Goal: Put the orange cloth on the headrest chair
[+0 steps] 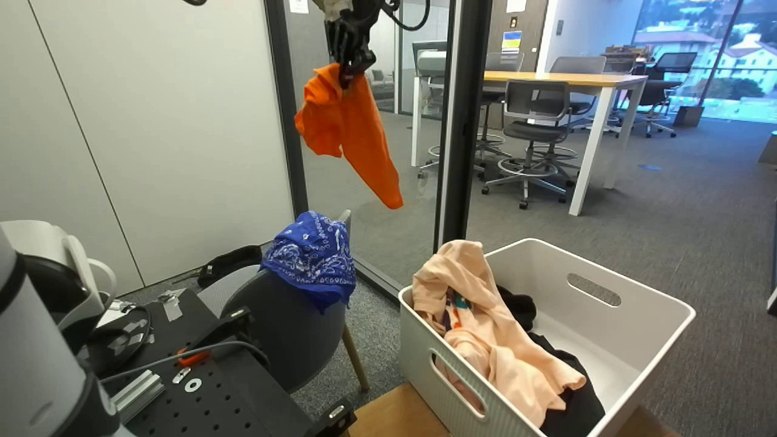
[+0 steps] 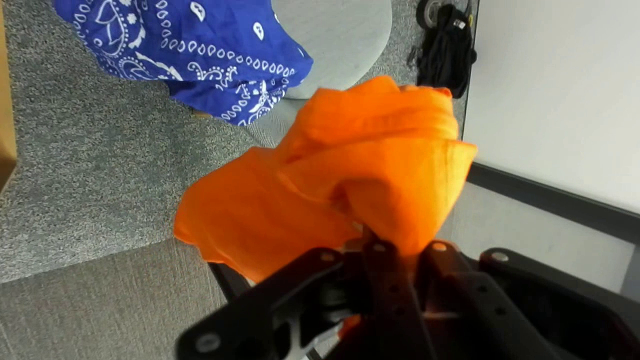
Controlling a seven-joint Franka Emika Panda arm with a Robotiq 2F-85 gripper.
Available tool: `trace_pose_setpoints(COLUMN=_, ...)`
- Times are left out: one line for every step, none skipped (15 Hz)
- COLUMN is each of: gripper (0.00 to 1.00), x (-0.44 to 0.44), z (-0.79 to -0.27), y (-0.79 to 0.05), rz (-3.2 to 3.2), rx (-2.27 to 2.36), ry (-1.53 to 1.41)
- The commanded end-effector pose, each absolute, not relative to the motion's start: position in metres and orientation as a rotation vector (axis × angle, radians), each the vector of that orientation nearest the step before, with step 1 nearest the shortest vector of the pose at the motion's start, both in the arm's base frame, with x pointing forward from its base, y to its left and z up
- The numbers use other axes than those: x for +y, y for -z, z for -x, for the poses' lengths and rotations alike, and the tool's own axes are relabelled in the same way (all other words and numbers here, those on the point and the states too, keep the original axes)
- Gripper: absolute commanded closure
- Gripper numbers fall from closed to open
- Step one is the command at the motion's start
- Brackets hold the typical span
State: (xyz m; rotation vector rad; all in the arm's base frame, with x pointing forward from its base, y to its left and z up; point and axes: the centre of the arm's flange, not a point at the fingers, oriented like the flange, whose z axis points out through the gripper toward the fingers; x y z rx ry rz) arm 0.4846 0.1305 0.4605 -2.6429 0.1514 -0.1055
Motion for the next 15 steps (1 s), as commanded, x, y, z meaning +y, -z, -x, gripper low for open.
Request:
trace_pose_setpoints(gripper=0.93, x=0.151, z=-0.497, y=-0.431, rz=2.632, rx=0.063, ry=0.029)
trace_pose_setpoints(gripper=0.93, x=0.156, z=-0.498, y=-0.420, rz=2.636, rx=0.044, ry=-0.004)
trace_pose_setpoints(gripper=0.93, x=0.163, z=-0.499, y=-0.407, rz=2.646, rx=0.024, ry=-0.033)
trace_pose_setpoints(gripper=0.93, x=0.170, z=-0.500, y=-0.396, rz=2.657, rx=0.005, ry=-0.060)
trace_pose_setpoints(gripper=0.93, x=0.178, z=-0.501, y=-0.385, rz=2.670, rx=-0.014, ry=-0.086)
trace_pose_setpoints(gripper=0.93, x=0.186, z=-0.502, y=-0.375, rz=2.683, rx=-0.031, ry=-0.110)
trace_pose_setpoints(gripper=0.93, x=0.193, z=-0.506, y=-0.365, rz=2.695, rx=-0.045, ry=-0.133)
trace_pose_setpoints(gripper=0.93, x=0.199, z=-0.507, y=-0.356, rz=2.705, rx=-0.060, ry=-0.156)
trace_pose_setpoints(gripper=0.93, x=0.204, z=-0.511, y=-0.347, rz=2.715, rx=-0.072, ry=-0.178)
trace_pose_setpoints(gripper=0.93, x=0.209, z=-0.514, y=-0.340, rz=2.721, rx=-0.085, ry=-0.197)
trace_pose_setpoints(gripper=0.93, x=0.213, z=-0.519, y=-0.332, rz=2.728, rx=-0.097, ry=-0.214)
trace_pose_setpoints(gripper=0.93, x=0.217, z=-0.524, y=-0.324, rz=2.739, rx=-0.111, ry=-0.228)
trace_pose_setpoints(gripper=0.93, x=0.219, z=-0.529, y=-0.318, rz=2.749, rx=-0.125, ry=-0.239)
trace_pose_setpoints(gripper=0.93, x=0.221, z=-0.534, y=-0.313, rz=2.760, rx=-0.138, ry=-0.245)
trace_pose_setpoints(gripper=0.93, x=0.223, z=-0.539, y=-0.308, rz=2.772, rx=-0.151, ry=-0.246)
